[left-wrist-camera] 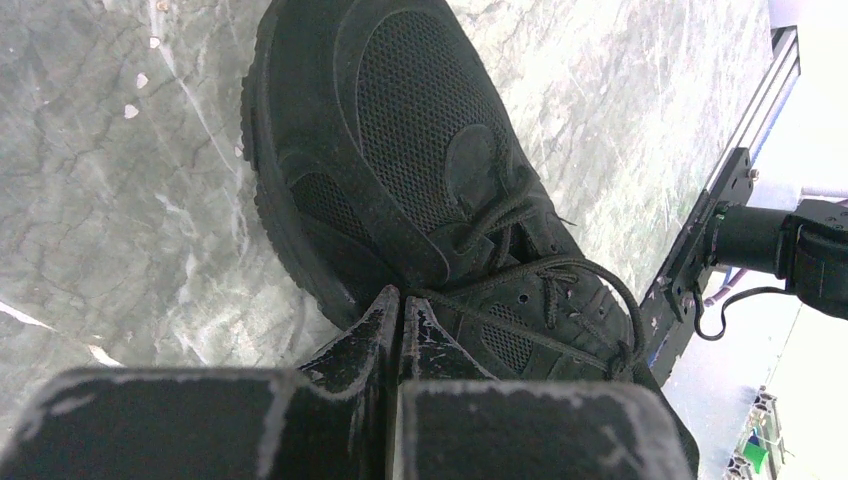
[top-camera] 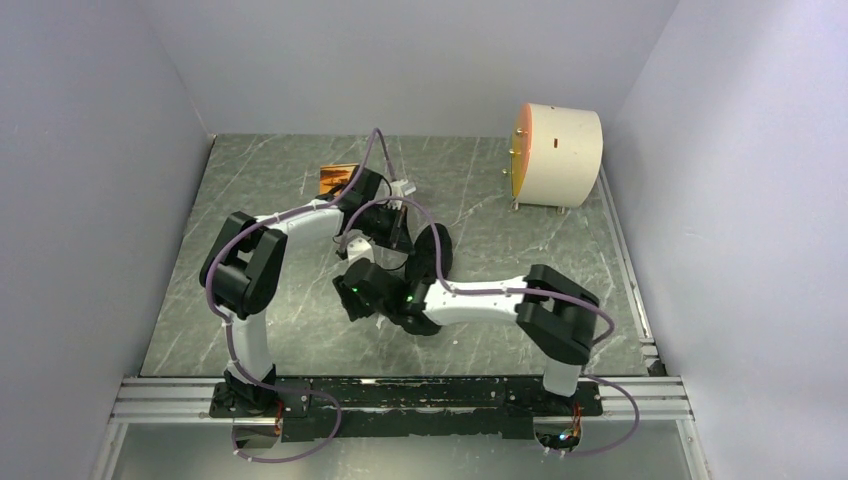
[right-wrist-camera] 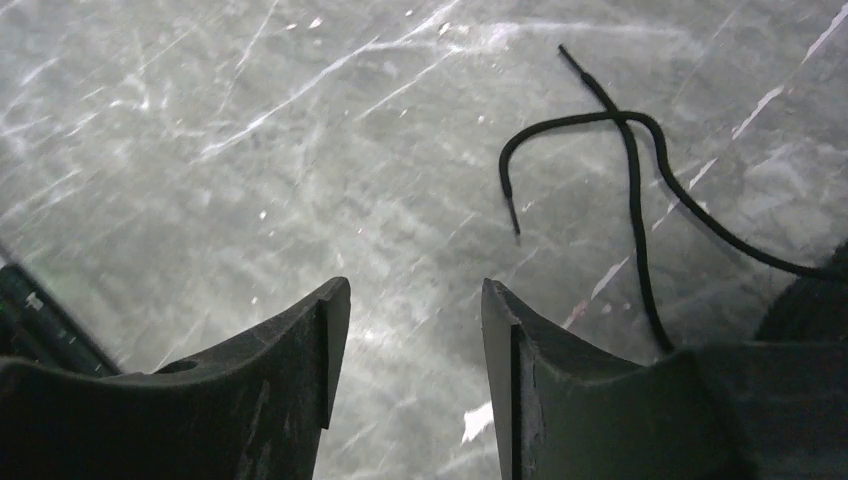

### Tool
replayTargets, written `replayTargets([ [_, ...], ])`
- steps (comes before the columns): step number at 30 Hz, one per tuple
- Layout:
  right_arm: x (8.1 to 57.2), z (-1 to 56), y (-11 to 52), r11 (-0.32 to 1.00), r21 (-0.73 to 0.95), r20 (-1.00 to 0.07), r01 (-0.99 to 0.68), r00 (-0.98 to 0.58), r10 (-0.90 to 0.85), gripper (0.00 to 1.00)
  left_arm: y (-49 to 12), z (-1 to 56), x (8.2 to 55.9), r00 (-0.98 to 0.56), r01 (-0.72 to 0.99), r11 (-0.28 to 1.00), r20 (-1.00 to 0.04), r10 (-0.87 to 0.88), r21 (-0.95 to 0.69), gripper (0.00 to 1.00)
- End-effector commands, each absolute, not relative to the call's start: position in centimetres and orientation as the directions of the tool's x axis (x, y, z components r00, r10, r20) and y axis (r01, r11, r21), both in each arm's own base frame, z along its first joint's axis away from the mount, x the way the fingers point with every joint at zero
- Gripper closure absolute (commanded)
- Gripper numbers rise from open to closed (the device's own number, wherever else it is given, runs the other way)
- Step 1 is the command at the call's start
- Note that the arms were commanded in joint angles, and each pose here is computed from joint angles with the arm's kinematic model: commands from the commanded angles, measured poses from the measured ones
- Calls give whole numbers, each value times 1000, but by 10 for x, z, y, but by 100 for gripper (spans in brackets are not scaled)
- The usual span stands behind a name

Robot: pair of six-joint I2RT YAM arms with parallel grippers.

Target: Tie the shoes

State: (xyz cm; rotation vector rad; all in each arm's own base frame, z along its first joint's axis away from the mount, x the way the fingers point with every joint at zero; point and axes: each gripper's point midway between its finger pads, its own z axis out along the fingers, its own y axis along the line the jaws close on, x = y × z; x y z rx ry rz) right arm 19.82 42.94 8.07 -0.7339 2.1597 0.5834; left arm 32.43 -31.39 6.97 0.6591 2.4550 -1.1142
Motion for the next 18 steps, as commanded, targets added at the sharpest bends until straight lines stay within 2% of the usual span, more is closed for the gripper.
replayTargets([
  [1, 227, 83, 444, 779, 116, -843, -617, -476, -252, 45, -307, 71, 327, -824, 550, 583, -503, 261, -598, 95],
  [8, 243, 55, 447, 791, 35, -850, -611, -434, -299, 41, -302, 69, 323, -827, 548, 583, -493, 270, -600, 95],
  [18, 263, 17, 450, 790, -18, -835, -613, -426, -350, 42, -294, 65, 318, -830, 546, 586, -479, 284, -599, 95],
])
